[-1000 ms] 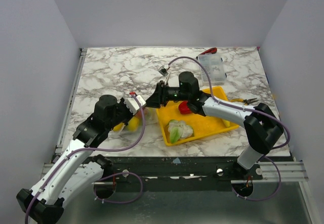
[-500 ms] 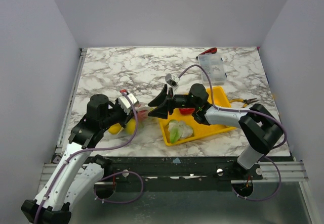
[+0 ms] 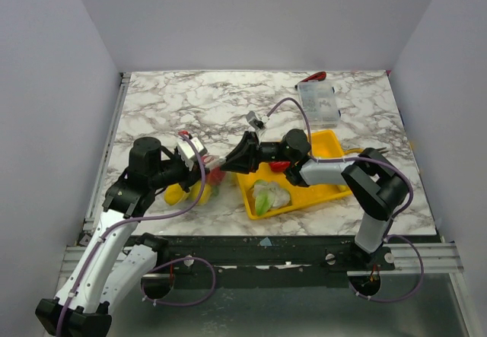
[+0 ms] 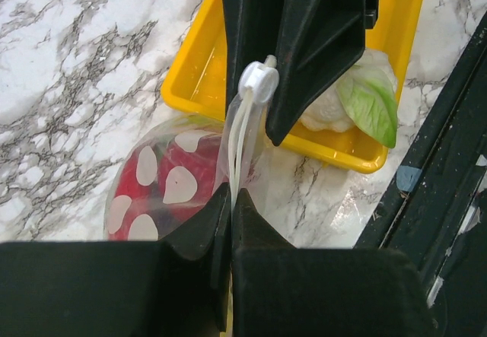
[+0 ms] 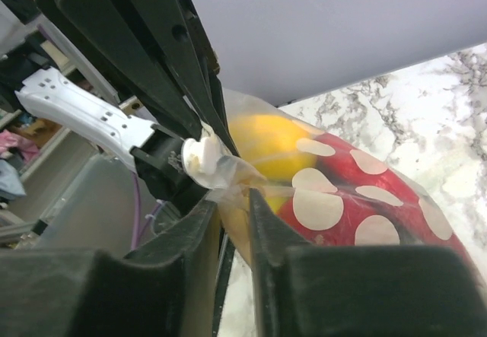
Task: Place the food in the zip-top bag and seal the zipper
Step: Zip the zipper food storage bag at the center of the board.
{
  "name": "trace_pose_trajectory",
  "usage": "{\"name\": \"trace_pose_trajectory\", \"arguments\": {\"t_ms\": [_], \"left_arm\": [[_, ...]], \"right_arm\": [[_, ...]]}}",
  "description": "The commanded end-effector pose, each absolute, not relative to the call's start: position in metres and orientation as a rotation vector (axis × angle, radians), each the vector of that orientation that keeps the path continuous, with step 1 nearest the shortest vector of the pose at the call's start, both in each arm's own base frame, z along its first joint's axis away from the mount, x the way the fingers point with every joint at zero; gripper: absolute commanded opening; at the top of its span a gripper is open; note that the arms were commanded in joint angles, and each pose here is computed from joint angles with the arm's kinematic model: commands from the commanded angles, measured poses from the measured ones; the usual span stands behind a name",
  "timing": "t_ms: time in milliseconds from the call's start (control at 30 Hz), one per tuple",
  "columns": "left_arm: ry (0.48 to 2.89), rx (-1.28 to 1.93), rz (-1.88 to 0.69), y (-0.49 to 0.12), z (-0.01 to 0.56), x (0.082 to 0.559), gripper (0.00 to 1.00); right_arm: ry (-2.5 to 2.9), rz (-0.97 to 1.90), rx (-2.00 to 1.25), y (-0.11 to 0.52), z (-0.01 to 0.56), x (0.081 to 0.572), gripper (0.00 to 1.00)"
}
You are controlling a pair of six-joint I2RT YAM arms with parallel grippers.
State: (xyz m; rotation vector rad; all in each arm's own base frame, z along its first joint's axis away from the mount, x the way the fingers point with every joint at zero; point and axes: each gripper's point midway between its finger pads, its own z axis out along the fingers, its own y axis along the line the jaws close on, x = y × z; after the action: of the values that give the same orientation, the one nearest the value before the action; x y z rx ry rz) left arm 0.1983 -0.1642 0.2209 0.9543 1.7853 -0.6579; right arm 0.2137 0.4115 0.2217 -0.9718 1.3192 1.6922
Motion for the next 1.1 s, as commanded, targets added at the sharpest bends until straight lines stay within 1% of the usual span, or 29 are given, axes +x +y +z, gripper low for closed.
{"name": "trace_pose_trajectory", "arguments": {"t_ms": [0,33,100,167,200,333,367,400,467,500,567,600,633,700,733,800,867,967,1067], "left_arm": [[1.723,0.983,-0.749,-0.176,0.243,0.192,0.00],[1.718,0.979,-0.757,-0.177,0.244,0.193,0.00],[1.705,0.966,-0.769,-0.179,0.247,0.195,0.11],[1.690,0.954,-0.782,-0.182,0.250,0.197,0.27],[1.679,0.948,-0.785,-0.183,0.252,0.199,0.32],[1.679,0.937,-0.789,-0.186,0.253,0.204,0.38],[1.674,0.941,-0.791,-0.186,0.253,0.204,0.38],[1.673,0.946,-0.791,-0.187,0.253,0.205,0.35],[1.678,0.941,-0.778,-0.186,0.252,0.207,0.26],[1.680,0.942,-0.770,-0.185,0.252,0.208,0.21],[1.688,0.950,-0.762,-0.184,0.250,0.207,0.05],[1.695,0.948,-0.759,-0.183,0.248,0.207,0.00],[1.704,0.946,-0.762,-0.183,0.246,0.206,0.00],[1.712,0.958,-0.791,-0.185,0.245,0.202,0.00],[1.715,0.964,-0.809,-0.186,0.245,0.200,0.00],[1.733,0.973,-0.836,-0.188,0.243,0.197,0.00],[1.742,0.976,-0.848,-0.189,0.243,0.197,0.00],[1.750,0.966,-0.836,-0.189,0.242,0.201,0.00],[1.740,0.968,-0.829,-0.188,0.245,0.202,0.00]], "right_arm": [[1.255,1.727,-0.968,0.414,0.245,0.213,0.09],[1.275,1.734,-0.958,0.415,0.244,0.214,0.01],[1.305,1.745,-0.943,0.415,0.241,0.214,0.00],[1.315,1.749,-0.921,0.415,0.240,0.215,0.00],[1.321,1.751,-0.917,0.415,0.238,0.215,0.00],[1.333,1.752,-0.907,0.414,0.239,0.216,0.00],[1.333,1.750,-0.910,0.414,0.239,0.215,0.00],[1.333,1.746,-0.910,0.414,0.240,0.216,0.00],[1.348,1.734,-0.906,0.414,0.239,0.216,0.00],[1.354,1.725,-0.905,0.414,0.240,0.218,0.00],[1.384,1.703,-0.898,0.414,0.240,0.220,0.00],[1.415,1.680,-0.895,0.414,0.240,0.223,0.02],[1.443,1.641,-0.899,0.413,0.237,0.226,0.09],[1.510,1.524,-0.925,0.408,0.229,0.232,0.29],[1.499,1.453,-0.953,0.405,0.229,0.235,0.36],[1.460,1.343,-1.017,0.397,0.231,0.237,0.44],[1.408,1.255,-1.093,0.394,0.235,0.238,0.47],[1.342,1.126,-1.241,0.391,0.238,0.239,0.47],[1.255,1.066,-1.319,0.386,0.250,0.234,0.47]]}}
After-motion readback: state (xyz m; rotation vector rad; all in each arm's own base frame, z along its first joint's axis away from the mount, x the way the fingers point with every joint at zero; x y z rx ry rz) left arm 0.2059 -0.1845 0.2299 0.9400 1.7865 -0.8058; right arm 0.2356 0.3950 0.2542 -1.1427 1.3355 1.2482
